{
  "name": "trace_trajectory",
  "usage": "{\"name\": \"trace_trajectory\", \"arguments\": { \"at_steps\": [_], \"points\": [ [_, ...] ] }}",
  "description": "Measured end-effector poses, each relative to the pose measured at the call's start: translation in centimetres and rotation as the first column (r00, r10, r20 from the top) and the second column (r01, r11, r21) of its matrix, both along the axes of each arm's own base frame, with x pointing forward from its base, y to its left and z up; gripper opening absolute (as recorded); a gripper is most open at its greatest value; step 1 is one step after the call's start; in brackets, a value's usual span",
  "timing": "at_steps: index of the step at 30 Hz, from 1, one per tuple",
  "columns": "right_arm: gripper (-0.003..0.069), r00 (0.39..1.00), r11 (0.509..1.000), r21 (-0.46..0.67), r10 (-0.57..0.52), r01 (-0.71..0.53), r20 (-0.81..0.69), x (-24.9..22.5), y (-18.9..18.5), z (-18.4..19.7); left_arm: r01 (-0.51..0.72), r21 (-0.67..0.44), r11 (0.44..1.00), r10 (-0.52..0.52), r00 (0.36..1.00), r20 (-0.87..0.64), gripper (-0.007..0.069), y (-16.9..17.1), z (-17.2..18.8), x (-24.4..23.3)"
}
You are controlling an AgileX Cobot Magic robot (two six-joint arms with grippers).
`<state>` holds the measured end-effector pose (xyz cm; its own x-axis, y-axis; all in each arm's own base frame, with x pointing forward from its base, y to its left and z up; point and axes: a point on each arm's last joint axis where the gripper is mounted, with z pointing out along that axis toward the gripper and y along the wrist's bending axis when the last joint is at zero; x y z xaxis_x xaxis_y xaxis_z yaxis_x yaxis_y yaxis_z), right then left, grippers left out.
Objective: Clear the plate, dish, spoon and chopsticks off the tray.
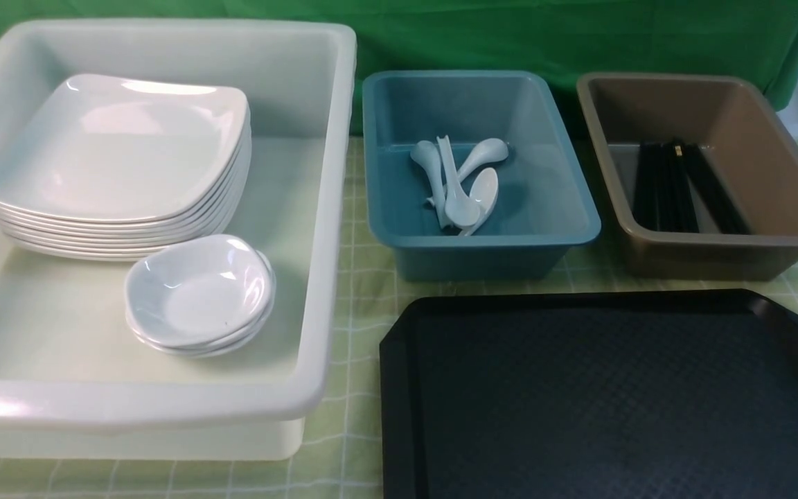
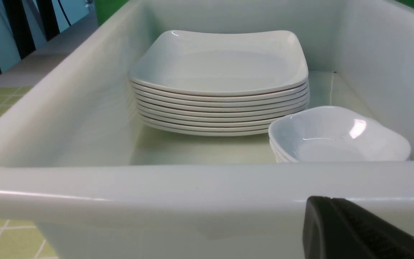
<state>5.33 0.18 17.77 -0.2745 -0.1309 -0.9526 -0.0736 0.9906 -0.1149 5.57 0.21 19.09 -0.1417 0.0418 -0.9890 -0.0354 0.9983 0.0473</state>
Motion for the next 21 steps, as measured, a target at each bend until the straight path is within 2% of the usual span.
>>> {"name": "trace_trajectory", "arguments": {
  "at_steps": [3, 6, 21],
  "points": [
    [0.0240, 0.998, 0.998, 0.003, -0.068, 0.068, -0.010, -0.03, -0.36, -0.08, 0.000, 0.000, 1.000, 0.000, 1.000, -0.003, 0.0003, 0.00, -0.03, 0.00],
    [0.0240, 0.996, 0.996, 0.004, -0.090, 0.090, -0.011, -0.04, -0.47, -0.10, 0.000, 0.000, 1.000, 0.000, 1.000, -0.003, 0.0003, 0.00, -0.03, 0.00],
    [0.0240, 0.996, 0.995, 0.020, -0.094, 0.094, -0.012, -0.04, -0.47, -0.10, 0.000, 0.001, 1.000, 0.000, 1.000, -0.003, 0.0003, 0.00, -0.03, 0.00]
  ]
}}
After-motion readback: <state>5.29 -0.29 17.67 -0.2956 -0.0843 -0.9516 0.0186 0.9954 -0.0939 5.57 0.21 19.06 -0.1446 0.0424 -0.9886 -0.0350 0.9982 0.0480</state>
